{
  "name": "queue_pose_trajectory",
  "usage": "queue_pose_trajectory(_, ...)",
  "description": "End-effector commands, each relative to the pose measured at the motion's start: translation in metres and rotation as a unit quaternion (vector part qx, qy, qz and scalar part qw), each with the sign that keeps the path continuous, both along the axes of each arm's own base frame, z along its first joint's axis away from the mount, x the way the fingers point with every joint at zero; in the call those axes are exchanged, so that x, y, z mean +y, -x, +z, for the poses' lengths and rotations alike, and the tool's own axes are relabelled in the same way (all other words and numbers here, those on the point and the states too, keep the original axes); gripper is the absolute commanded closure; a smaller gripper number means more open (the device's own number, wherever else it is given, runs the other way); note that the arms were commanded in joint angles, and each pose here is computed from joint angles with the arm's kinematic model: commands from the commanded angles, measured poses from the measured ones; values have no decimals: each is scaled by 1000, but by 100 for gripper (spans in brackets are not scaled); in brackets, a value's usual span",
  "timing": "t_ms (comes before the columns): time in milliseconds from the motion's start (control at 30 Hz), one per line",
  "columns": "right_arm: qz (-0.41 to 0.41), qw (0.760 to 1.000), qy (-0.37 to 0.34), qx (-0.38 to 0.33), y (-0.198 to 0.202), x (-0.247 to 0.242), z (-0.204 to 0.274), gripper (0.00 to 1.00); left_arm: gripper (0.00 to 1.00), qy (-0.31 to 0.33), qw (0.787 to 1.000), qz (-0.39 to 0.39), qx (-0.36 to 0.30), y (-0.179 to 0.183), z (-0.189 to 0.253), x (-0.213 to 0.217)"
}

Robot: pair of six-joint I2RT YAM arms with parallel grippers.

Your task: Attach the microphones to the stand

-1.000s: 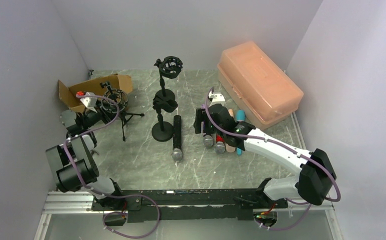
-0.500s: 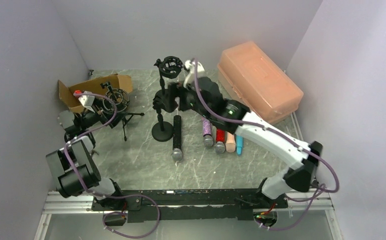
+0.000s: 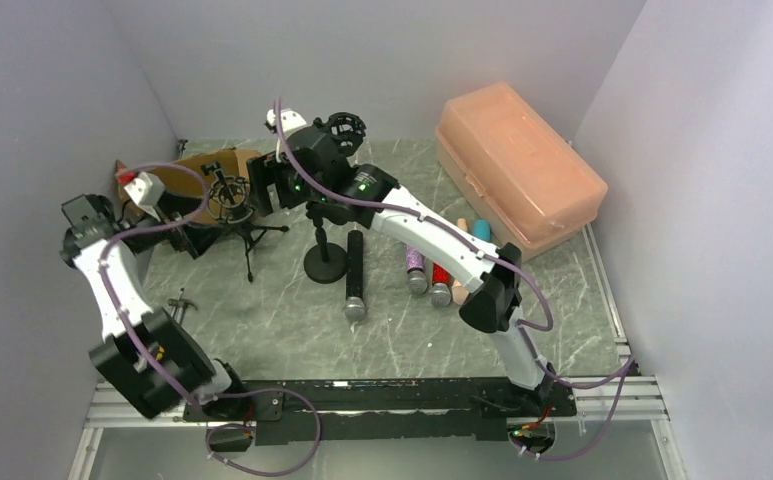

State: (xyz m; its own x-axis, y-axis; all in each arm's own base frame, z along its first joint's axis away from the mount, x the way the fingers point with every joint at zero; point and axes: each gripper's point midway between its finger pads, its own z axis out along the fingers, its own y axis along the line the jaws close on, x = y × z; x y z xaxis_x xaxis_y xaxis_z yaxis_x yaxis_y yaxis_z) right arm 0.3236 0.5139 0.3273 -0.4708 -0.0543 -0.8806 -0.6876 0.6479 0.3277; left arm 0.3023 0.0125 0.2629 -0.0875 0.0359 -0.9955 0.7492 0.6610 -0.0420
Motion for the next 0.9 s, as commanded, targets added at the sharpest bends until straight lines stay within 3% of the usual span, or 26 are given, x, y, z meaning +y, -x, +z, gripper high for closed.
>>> queue_pose_trajectory(0,32,999,-25,-8,19,5,28,14,1,129,985,14,117,31,7,-1)
queue_pose_trajectory(100,49,998,-34,-1,26,11,28,14,0,152,976,42,152,27,7,19)
queue_pose_trajectory(233,50,998,-44,1,30,11,31,15,1,88,990,43,103,37,1,15)
queue_pose_trajectory(433,45,997,-66,0,26,18,39,16,1,68,996,42,25,35,28,12)
queue_pose_trajectory(867,30,997,-72,22,3,36,13,27,1,12,999,36,14,47,28,1)
